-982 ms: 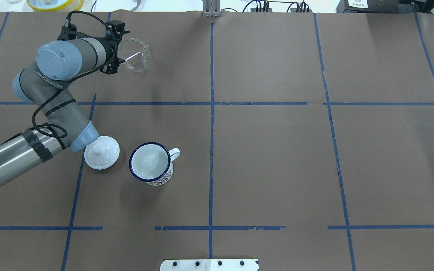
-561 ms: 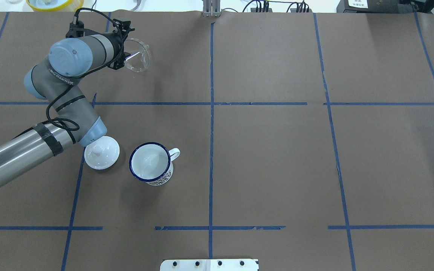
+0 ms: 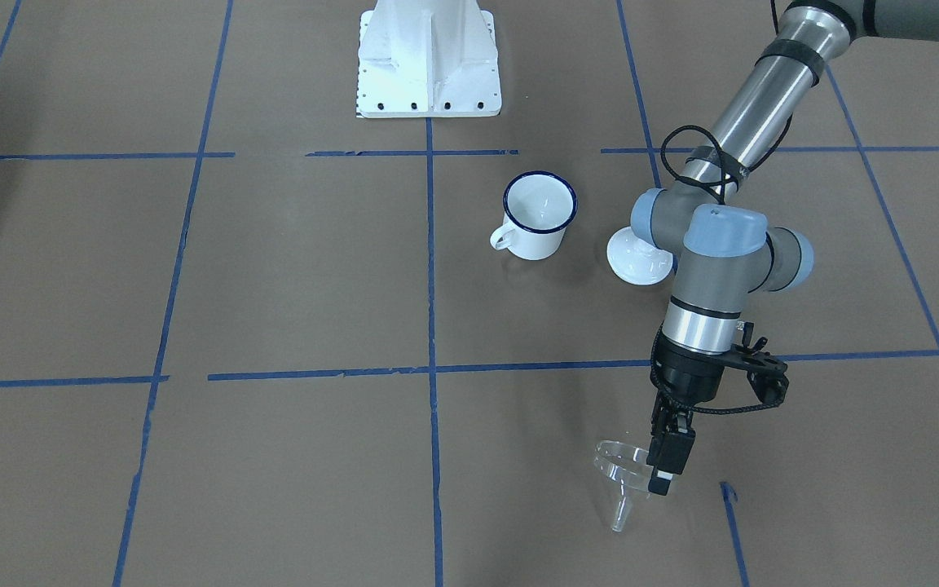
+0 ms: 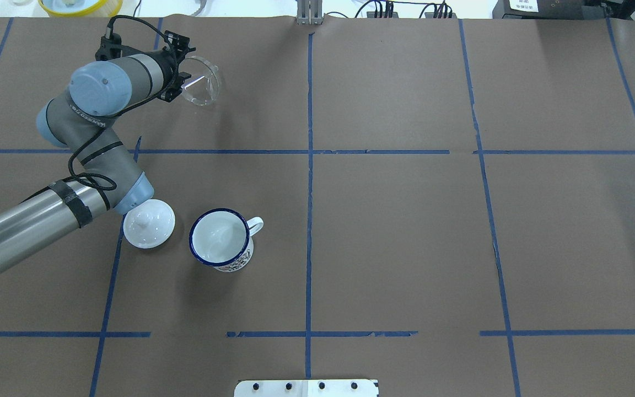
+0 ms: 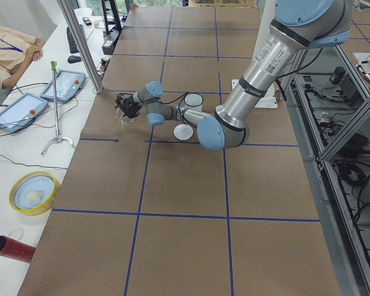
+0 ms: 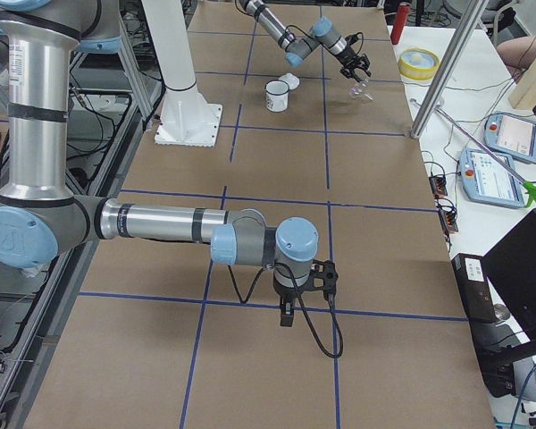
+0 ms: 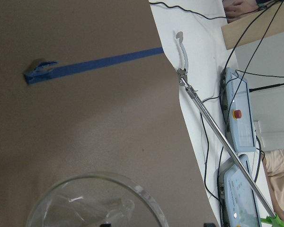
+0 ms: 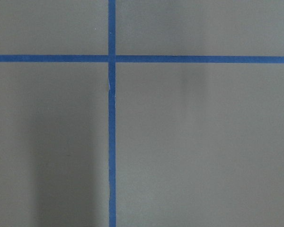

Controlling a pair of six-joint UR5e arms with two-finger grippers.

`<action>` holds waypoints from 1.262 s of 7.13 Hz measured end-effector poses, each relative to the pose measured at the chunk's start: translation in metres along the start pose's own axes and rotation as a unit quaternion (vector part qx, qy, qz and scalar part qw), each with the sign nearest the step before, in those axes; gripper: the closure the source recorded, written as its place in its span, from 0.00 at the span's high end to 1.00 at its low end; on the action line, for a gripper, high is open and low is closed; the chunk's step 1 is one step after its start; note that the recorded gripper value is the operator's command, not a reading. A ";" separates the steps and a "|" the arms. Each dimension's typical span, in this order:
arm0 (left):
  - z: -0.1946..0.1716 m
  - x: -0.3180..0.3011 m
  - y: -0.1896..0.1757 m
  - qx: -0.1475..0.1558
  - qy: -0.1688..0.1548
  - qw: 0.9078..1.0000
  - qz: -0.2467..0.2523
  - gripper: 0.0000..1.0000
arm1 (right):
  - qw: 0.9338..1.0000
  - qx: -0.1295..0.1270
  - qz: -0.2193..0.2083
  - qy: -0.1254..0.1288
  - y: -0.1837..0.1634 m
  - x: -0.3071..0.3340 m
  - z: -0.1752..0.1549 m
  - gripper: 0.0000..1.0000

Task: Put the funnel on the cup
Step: 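Grasp the rim of the glass funnel with the left gripper, then lift the funnel and carry it over the open mug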

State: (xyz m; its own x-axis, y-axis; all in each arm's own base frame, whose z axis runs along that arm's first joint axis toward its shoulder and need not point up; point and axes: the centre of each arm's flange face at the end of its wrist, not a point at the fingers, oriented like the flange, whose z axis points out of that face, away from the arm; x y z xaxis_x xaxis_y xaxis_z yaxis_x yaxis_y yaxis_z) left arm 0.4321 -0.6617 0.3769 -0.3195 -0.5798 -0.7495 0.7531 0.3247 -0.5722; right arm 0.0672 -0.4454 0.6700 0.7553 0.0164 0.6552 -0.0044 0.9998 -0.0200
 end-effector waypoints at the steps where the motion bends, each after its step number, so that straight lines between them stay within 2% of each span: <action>1: 0.001 -0.002 -0.002 -0.002 0.002 1.000 0.005 0.22 | 1.000 0.000 0.000 0.000 0.000 0.000 0.000 1.00; 2: 0.002 -0.003 -0.002 -0.004 0.004 1.000 0.007 0.01 | 1.000 0.000 0.000 0.000 0.000 0.000 0.000 1.00; 6: -0.003 0.013 0.005 -0.015 0.022 1.000 0.010 0.00 | 1.000 0.000 0.000 0.000 0.000 0.000 0.000 1.00; 8: -0.033 0.057 0.019 -0.031 0.052 0.998 0.018 0.00 | 1.000 0.000 0.000 0.000 0.000 0.000 0.000 1.00; 9: -0.055 0.079 0.033 -0.036 0.045 0.998 0.024 0.00 | 1.000 0.000 0.000 0.000 0.000 0.000 0.000 1.00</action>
State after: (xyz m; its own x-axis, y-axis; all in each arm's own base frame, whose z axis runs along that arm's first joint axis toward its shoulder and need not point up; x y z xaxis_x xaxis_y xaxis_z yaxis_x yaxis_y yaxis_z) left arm 0.4002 -0.6554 0.2799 -0.3370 -0.4947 -0.8011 0.7261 0.4050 -0.5556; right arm 0.0672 -0.4454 0.6700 0.7553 0.0164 0.6552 -0.0044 0.9998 -0.0200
